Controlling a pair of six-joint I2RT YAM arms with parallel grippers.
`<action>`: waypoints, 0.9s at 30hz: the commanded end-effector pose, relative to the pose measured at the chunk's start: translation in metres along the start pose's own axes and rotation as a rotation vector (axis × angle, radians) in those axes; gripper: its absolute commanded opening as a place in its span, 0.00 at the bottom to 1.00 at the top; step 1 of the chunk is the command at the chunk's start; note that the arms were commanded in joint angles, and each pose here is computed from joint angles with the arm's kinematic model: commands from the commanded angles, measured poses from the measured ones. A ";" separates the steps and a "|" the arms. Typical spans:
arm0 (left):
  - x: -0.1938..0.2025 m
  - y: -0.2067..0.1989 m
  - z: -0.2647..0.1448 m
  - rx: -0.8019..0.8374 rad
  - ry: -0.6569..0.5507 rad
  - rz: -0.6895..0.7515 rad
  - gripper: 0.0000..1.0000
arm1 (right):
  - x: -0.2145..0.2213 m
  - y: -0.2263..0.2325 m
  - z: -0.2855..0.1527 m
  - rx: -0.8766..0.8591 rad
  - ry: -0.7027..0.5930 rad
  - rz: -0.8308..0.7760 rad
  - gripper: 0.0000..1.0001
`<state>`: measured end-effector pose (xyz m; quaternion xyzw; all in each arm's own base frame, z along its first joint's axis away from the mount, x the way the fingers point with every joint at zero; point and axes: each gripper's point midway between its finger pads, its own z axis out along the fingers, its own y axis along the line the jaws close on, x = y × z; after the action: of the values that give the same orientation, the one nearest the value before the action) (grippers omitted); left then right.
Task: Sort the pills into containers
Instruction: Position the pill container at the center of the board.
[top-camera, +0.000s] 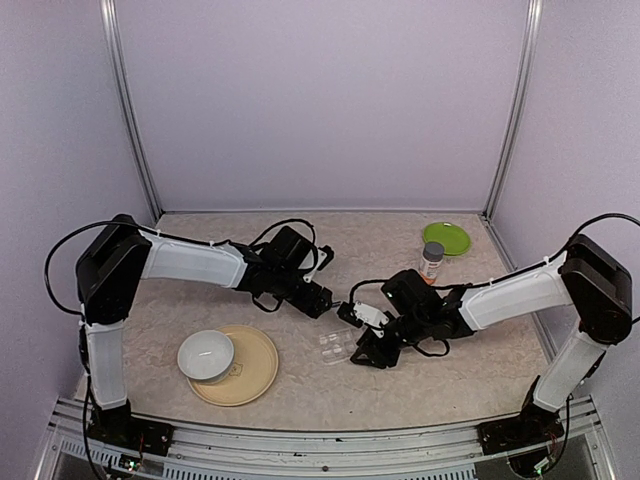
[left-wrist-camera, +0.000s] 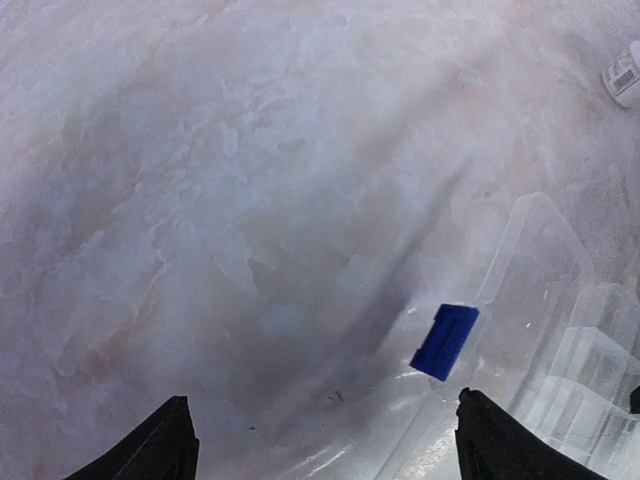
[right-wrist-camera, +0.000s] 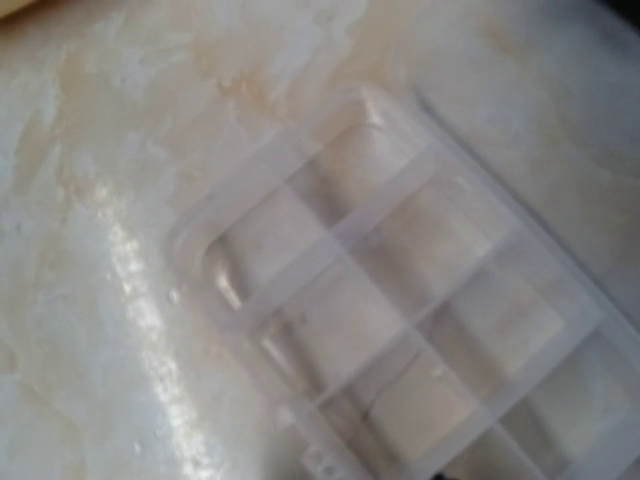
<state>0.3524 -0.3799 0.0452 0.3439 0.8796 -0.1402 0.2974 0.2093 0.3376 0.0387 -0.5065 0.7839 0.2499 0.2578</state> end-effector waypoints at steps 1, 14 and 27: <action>-0.045 -0.003 -0.037 0.026 -0.162 -0.030 0.88 | -0.015 -0.002 0.002 0.005 -0.026 0.006 0.47; -0.048 0.032 -0.089 -0.089 -0.287 -0.157 0.91 | -0.035 -0.025 0.020 0.085 -0.001 0.057 0.48; -0.041 0.047 -0.125 -0.150 -0.350 -0.220 0.93 | -0.048 -0.056 0.044 0.191 0.038 0.046 0.48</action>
<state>0.3515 -0.3195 0.1513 0.2176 0.8614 -0.1629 0.4290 0.2714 0.3778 0.0376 -0.4699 0.8116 0.2003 0.2835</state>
